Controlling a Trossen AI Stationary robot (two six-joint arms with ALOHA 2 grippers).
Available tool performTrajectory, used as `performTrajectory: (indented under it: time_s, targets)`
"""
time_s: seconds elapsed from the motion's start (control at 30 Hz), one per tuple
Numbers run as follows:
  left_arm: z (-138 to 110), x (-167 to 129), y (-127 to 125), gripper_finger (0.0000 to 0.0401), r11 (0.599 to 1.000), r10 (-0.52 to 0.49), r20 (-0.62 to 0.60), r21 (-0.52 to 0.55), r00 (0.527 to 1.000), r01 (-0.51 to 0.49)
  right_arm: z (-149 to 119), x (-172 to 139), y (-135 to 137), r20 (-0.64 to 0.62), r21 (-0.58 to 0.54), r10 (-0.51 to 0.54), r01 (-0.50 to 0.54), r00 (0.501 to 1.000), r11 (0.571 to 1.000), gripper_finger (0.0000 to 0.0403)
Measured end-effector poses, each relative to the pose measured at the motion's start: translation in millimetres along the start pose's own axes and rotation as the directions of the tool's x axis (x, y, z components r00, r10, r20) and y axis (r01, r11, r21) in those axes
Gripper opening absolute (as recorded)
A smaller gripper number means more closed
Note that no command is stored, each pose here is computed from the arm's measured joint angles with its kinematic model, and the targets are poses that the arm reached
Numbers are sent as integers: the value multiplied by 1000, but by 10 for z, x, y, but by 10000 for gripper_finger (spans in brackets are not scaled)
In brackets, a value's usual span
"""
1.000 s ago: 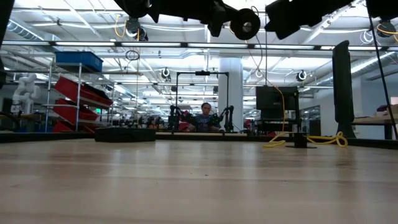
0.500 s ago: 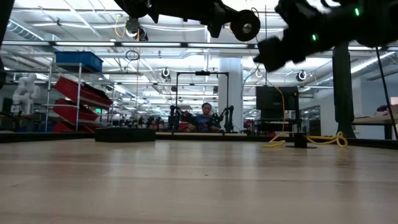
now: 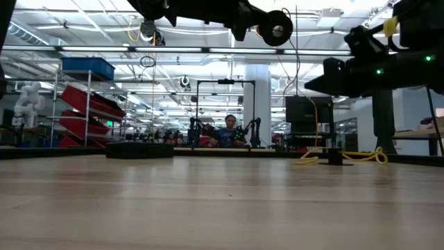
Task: Coil cords
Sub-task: Coil the red wire onto the black spool
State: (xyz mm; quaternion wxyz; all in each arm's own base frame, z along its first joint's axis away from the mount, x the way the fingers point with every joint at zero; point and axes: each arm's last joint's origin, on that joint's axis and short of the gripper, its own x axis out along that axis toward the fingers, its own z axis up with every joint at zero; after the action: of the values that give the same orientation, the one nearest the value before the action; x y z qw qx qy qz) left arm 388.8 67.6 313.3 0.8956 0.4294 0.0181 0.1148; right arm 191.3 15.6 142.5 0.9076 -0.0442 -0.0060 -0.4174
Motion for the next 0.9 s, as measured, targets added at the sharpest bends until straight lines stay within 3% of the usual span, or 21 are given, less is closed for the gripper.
performTrajectory:
  time_s: [0.13, 0.23, 0.63, 0.9]
  targets:
    - [-5, 0, -8, 1, 1000, -10, -3, -18, 1000, 10, 77, 91, -19, 47, -97, 32, -28, 998, 995, 105]
    - [-9, 0, -17, 1, 1000, -22, -3, -18, 1000, 22, 126, 168, -15, 77, -93, 63, -55, 995, 994, 105]
    - [-12, -5, -96, 1, 995, -98, -13, -20, 995, 98, 181, 303, -50, 94, -66, -2, 8, 996, 998, 101]
    - [-3, -8, -124, 1, 993, -117, -15, -19, 993, 117, 180, 306, -52, 92, -59, -4, 9, 996, 998, 27]
